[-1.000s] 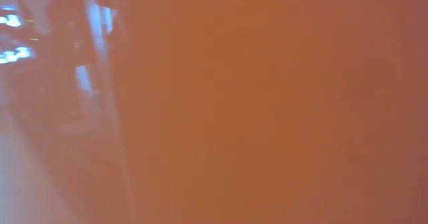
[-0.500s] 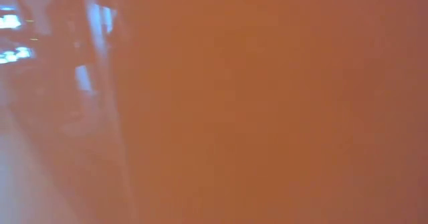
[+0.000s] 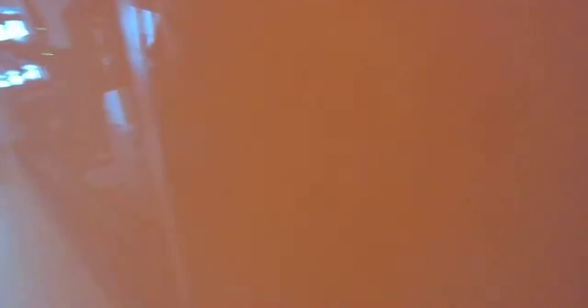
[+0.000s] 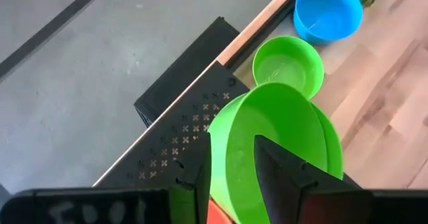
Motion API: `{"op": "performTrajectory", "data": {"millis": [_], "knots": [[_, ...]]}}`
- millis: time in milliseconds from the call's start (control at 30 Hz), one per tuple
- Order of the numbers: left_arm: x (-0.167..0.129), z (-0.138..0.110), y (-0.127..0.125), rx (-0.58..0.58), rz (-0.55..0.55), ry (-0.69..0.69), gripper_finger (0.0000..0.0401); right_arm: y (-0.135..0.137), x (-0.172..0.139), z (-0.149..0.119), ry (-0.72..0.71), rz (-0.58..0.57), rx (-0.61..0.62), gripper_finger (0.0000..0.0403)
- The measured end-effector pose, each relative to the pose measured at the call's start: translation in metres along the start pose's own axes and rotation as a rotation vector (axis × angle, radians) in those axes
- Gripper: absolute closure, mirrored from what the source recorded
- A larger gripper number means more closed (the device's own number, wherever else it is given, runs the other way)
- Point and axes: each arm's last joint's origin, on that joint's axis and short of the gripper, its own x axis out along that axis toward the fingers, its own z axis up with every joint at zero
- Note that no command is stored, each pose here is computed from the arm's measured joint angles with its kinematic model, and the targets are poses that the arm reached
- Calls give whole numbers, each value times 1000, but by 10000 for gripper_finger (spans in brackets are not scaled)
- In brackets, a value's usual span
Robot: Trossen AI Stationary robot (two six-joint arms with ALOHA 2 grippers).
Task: Pick & Place Mini bowls
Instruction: Stack the green bowl on top of the green bowl on the shelf
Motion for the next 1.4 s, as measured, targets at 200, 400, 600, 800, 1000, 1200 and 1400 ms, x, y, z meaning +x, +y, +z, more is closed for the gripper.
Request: {"op": "performTrajectory", "data": {"millis": [200, 400, 600, 800, 1000, 1200, 1400], "knots": [[17, -6, 0, 8, 3, 39, 295, 0, 0, 0, 0, 0, 0, 330], [31, -11, 0, 17, 7, 67, 295, 0, 0, 0, 0, 0, -2, 328], [33, -13, 1, 25, 9, 78, 295, 0, 0, 0, 0, 0, -4, 321], [10, -4, 1, 28, 11, -2, 295, 0, 0, 0, 0, 0, -4, 328], [-5, 1, 1, 28, 15, -61, 295, 0, 0, 0, 0, 0, -5, 333], [0, -1, 0, 49, 16, -48, 323, 0, 0, 0, 0, -1, -8, 328], [3, -1, 0, 58, 18, -49, 394, 0, 0, 0, 0, -1, -8, 328]]}}
